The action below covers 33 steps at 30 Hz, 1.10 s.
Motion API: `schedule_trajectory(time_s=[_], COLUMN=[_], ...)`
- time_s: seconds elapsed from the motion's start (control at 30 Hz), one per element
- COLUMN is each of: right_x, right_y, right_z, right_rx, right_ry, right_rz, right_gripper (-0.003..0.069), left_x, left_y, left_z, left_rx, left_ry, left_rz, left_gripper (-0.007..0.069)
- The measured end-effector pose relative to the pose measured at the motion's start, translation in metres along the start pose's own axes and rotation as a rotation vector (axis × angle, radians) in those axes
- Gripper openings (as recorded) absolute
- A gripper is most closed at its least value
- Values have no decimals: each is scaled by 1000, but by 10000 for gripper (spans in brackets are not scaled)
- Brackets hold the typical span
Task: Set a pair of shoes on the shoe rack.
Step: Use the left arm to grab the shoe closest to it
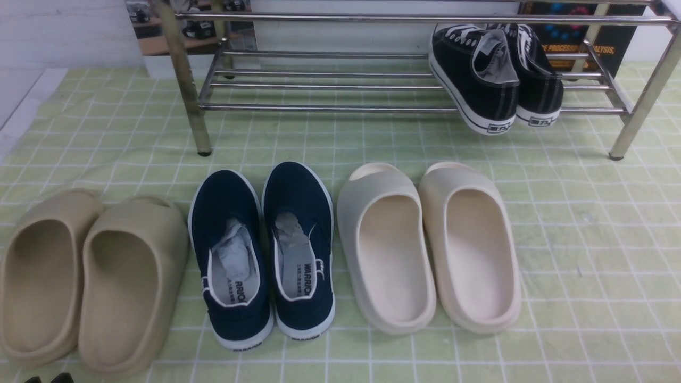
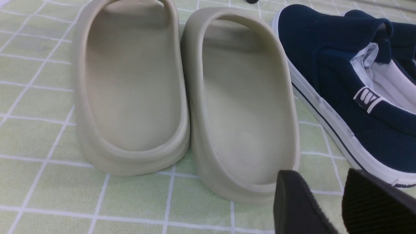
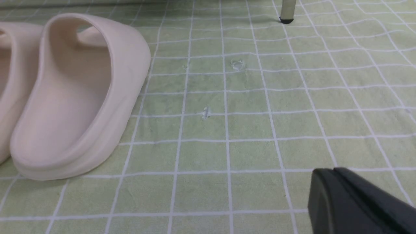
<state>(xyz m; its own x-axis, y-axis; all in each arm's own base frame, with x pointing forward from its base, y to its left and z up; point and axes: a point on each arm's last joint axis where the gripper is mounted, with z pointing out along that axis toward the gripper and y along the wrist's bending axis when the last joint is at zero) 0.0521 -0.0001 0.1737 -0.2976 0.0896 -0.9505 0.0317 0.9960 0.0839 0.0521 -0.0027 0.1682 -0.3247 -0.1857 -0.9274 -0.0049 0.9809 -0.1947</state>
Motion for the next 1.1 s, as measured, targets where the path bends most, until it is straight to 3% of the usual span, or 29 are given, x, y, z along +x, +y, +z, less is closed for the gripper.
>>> schedule_trajectory(time_s=[0.5,0.93,1.0,1.1], right_x=[0,0,0,0], right_y=[0,0,0,0], right_z=[0,0,0,0], right_rx=[0,0,0,0], right_ry=[0,0,0,0], right_rz=[0,-1,-1,-1], right_gripper=[-5,-1,0,2], left_x=[-2,-37,-45,-62], left_y=[0,-9,-11,-11], left_z=[0,-8,-12,-25], left_rx=[5,105,140,272], left_ry=[-20,-417,-509,-713], left_rz=[0,-1,-58,-364], left_gripper=[238,238,237,218])
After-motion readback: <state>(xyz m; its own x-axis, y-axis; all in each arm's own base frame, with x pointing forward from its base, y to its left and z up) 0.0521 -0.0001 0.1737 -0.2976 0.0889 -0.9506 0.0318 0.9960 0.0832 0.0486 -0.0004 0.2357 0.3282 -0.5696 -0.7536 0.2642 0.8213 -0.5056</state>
